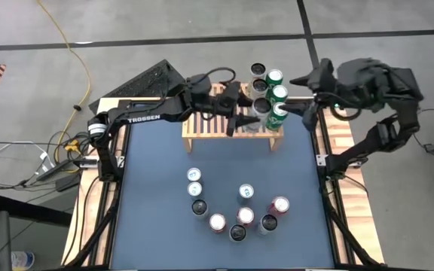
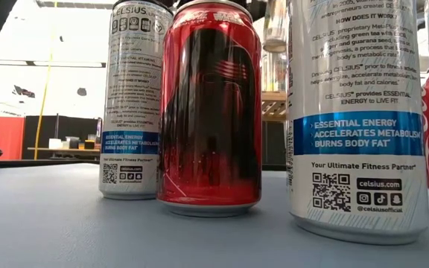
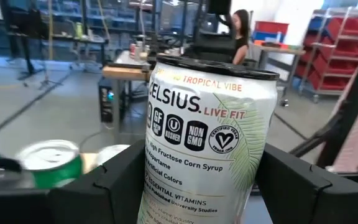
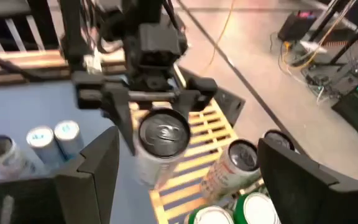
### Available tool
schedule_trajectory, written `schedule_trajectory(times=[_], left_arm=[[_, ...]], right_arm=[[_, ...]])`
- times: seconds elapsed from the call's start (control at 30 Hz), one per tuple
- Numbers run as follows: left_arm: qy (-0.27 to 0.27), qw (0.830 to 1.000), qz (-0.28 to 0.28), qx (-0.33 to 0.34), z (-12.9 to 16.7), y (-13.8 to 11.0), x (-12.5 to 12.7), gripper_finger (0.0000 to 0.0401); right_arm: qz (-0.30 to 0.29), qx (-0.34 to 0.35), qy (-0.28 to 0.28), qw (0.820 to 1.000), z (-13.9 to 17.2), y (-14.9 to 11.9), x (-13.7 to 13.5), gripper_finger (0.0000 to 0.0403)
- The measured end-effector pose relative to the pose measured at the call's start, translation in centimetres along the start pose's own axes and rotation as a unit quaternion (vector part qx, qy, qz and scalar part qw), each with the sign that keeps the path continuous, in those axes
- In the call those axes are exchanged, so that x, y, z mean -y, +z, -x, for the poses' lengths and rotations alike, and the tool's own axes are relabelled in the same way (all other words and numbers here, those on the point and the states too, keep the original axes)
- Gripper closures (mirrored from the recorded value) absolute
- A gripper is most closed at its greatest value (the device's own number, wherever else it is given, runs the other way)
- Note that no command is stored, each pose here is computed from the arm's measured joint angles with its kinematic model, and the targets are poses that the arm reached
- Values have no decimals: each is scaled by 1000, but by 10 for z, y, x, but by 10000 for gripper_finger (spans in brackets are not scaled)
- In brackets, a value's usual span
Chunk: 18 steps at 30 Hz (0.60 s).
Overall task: Place canned beverage on shelf
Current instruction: Put the white-yellow soda can on the shelf aligned with the other white-yellow soda can
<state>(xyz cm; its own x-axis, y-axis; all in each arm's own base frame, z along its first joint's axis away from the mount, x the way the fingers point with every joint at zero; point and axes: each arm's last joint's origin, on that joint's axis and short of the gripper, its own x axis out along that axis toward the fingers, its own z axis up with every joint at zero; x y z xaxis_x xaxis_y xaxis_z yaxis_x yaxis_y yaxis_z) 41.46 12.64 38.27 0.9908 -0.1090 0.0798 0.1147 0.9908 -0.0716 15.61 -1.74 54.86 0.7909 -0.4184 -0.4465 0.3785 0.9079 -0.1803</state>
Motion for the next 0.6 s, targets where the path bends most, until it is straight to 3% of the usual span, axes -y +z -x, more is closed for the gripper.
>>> schedule_trajectory(times=[0.17,0.3,0.6], left_arm=[[3,999,-5,42,2,-14,-16,156],[-6,996,32,78,1,-36,-28,156],[36,995,11,91,7,-62,-29,156]], right_arm=[[-7,23,-2,1000,13,-1,6,93],[-4,21,-4,1000,13,-2,6,93],[0,18,-4,1000,12,-2,5,92]])
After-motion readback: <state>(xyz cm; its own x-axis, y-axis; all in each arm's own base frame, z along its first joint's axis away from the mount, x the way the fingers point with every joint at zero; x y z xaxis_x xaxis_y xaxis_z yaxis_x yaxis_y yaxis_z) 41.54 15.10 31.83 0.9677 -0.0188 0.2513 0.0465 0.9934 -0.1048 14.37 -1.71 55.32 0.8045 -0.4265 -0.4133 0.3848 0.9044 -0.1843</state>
